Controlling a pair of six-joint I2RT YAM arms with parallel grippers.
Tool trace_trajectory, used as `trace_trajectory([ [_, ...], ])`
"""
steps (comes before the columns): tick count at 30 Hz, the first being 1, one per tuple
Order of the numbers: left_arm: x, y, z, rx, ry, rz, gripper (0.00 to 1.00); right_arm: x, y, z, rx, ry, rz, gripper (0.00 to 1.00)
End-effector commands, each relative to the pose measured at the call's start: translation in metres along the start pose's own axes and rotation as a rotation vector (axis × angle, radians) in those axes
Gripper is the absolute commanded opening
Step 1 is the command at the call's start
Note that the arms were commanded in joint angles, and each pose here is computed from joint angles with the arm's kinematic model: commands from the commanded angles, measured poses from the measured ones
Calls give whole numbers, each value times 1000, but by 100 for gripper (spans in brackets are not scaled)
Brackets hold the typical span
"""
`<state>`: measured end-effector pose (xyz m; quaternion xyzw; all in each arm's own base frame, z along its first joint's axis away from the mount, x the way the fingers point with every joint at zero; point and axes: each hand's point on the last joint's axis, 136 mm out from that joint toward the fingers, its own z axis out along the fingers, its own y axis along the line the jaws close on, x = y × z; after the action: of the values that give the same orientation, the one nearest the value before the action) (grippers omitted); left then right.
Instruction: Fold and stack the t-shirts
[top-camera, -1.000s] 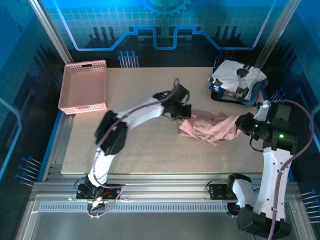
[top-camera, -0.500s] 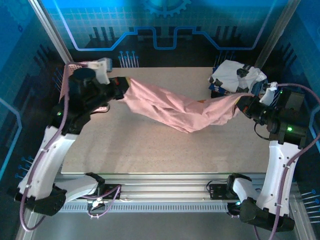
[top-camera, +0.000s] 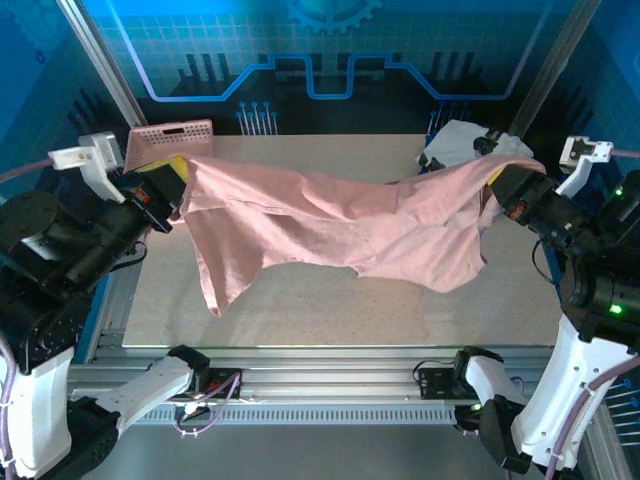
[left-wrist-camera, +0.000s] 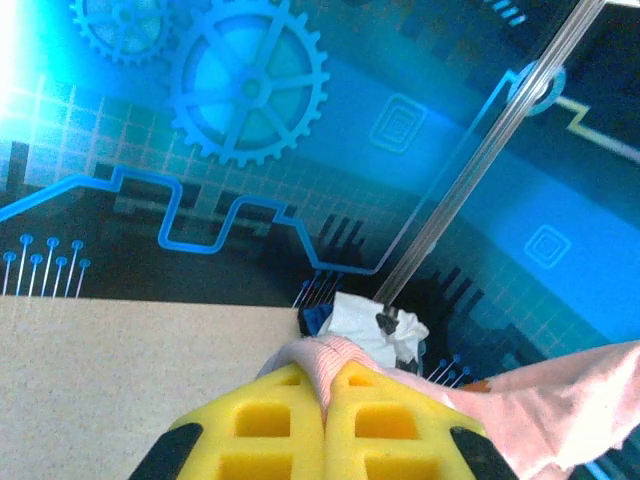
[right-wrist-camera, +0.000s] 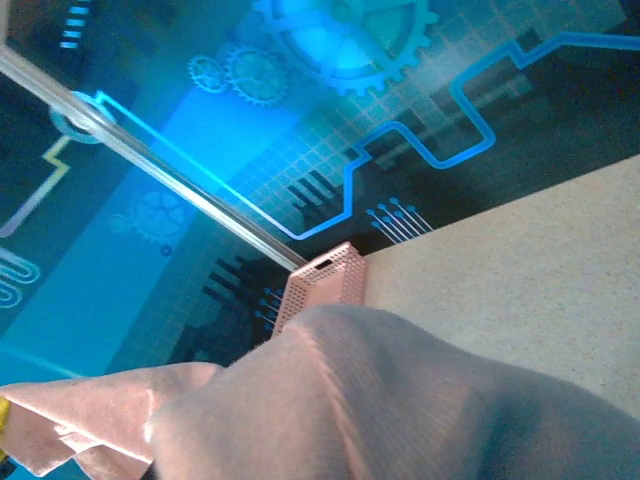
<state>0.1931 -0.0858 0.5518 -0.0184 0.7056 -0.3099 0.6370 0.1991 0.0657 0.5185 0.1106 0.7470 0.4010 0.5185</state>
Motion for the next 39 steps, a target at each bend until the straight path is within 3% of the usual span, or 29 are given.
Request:
trace_trajectory([
  [1, 9, 9, 13, -35, 36, 29, 0, -3, 2, 4, -19, 21, 51, 0],
  [6, 27, 36, 50, -145, 84, 90, 0, -18, -29, 37, 13, 57, 69, 0],
  [9, 40, 54, 93, -184, 142, 111, 0, -21, -57, 83, 37, 156, 58, 0],
  [15, 73, 166, 203, -356, 224, 42, 0, -17, -135, 235, 110, 373, -8, 0],
  [18, 82, 217, 261, -422, 235, 72, 0, -43, -162, 317, 86, 352, -19, 0],
  [19, 84, 234, 279, -435, 242, 65, 0, -53, -170, 347, 30, 311, -14, 8],
  [20, 87, 245, 295, -436, 254, 48, 9, -61, -187, 368, 17, 266, 45, 25],
  [21, 90, 256, 307, -444, 269, 15, 46, -71, -206, 385, -15, 218, 165, 54],
  [22, 90, 261, 312, -458, 286, -15, 62, -74, -216, 393, -47, 208, 246, 64],
  [24, 81, 254, 310, -475, 291, -46, 77, -69, -218, 387, -37, 240, 275, 83],
  [25, 73, 243, 302, -466, 270, -39, 97, -62, -211, 376, -10, 272, 214, 86],
  [28, 69, 214, 269, -410, 256, -87, 99, -20, -203, 325, 204, 440, -1, 91],
  [30, 89, 196, 236, -401, 321, -122, 99, 4, -198, 280, 316, 523, -71, 97],
  [32, 118, 175, 204, -382, 383, -125, 99, 25, -191, 241, 327, 508, -114, 100],
  [36, 182, 157, 139, -382, 479, -180, 99, 68, -226, 155, 457, 458, -15, 100],
  [39, 234, 172, 98, -454, 571, -269, 99, 101, -255, 127, 481, 501, 96, 100],
])
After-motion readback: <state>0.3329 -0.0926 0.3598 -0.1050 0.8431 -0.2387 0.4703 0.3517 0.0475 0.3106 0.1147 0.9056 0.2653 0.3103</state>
